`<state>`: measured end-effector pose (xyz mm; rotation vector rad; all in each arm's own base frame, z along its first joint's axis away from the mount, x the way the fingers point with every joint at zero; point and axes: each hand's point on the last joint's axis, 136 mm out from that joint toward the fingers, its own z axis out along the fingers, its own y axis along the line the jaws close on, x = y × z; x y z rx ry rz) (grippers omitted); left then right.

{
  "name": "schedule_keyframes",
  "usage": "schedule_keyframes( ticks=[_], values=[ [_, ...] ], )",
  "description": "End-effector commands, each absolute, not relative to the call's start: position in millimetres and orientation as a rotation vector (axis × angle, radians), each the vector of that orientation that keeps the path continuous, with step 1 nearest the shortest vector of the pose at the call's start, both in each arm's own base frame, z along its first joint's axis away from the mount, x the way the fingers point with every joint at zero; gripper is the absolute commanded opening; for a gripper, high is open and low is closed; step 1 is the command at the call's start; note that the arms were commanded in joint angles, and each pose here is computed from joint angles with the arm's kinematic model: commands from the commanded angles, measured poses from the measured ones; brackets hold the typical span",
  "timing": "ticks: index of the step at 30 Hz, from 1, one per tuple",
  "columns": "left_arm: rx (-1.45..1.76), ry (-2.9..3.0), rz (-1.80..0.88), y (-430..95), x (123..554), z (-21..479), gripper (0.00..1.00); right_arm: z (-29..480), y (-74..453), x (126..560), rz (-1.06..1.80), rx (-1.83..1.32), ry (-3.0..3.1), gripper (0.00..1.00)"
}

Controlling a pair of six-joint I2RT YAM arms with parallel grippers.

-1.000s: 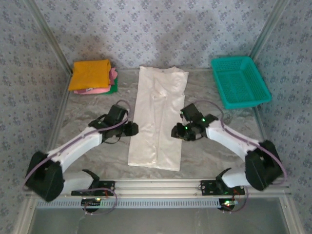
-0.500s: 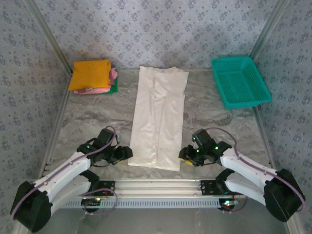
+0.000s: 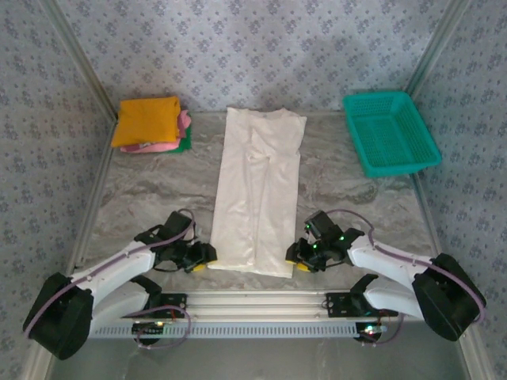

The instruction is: Fold and stack the t-shirts

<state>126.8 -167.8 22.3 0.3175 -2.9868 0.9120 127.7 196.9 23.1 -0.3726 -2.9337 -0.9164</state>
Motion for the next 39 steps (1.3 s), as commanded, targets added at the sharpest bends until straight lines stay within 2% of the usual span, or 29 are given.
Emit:
schedule_keyframes(
  ticks=[1, 18, 23, 30, 35, 39],
  values=[
    [0.267, -2.970, 0.987, -181, 130, 25, 0.47, 18, 198, 130, -0.902, -0.342, -2.945, 0.44],
    [0.212, -3.019, 0.964, -192, 142, 32, 0.13, 10, 195, 123, -0.879, -0.364, -2.928, 0.43],
    [0.204, -3.018, 0.973, -195, 145, 37, 0.00, 8, 192, 117, -0.863, -0.362, -2.917, 0.43],
    [0.221, -3.066, 0.960, -190, 149, 47, 0.00, 8, 187, 106, -0.891, -0.434, -2.878, 0.41],
    [0.243, -3.072, 0.963, -188, 149, 45, 0.00, 18, 203, 99, -0.993, -0.410, -2.818, 0.38],
    [0.232, -3.069, 0.963, -189, 149, 45, 0.00, 16, 203, 89, -0.953, -0.391, -2.803, 0.38]
  ],
)
